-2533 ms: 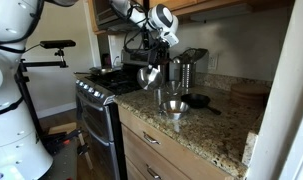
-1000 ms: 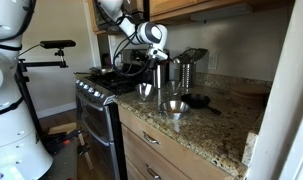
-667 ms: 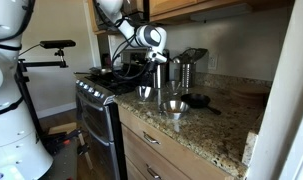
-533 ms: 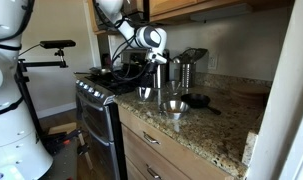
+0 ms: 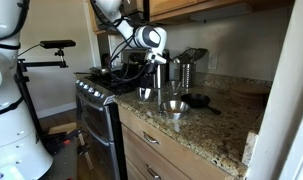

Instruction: Pour the contents in the bowl on the left into the bowl on the right

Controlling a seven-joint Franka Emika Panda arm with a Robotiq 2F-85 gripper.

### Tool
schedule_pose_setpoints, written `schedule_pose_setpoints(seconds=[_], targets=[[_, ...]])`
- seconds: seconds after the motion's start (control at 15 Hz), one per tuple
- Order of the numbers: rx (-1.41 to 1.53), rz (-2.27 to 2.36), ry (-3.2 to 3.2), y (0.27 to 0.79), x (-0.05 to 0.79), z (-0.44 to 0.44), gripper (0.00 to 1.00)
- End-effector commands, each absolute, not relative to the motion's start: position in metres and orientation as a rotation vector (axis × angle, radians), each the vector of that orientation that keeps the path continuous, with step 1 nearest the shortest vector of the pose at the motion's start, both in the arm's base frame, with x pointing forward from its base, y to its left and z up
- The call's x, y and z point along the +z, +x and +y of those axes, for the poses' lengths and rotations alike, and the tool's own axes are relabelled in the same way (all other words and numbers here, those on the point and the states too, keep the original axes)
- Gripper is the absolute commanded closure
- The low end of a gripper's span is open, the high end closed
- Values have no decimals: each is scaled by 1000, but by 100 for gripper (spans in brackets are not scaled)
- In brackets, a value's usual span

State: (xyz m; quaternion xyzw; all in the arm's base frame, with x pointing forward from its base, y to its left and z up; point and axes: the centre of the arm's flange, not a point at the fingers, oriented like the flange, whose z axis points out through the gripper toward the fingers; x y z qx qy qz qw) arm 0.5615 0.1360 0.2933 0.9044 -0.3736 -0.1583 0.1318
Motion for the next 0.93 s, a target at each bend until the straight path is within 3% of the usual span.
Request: schedule_pose_setpoints(seconds=[0.0, 0.07, 0.13, 0.6, 0.87], targets=[[-455, -1144, 2622, 540, 282, 129, 62], [-458, -1142, 2620, 538, 279, 129, 59], [-464, -1136, 2619, 537, 276, 129, 48], [-474, -1127, 2611, 533, 271, 129, 3], [-464, -1126, 2609, 533, 277, 128, 0]])
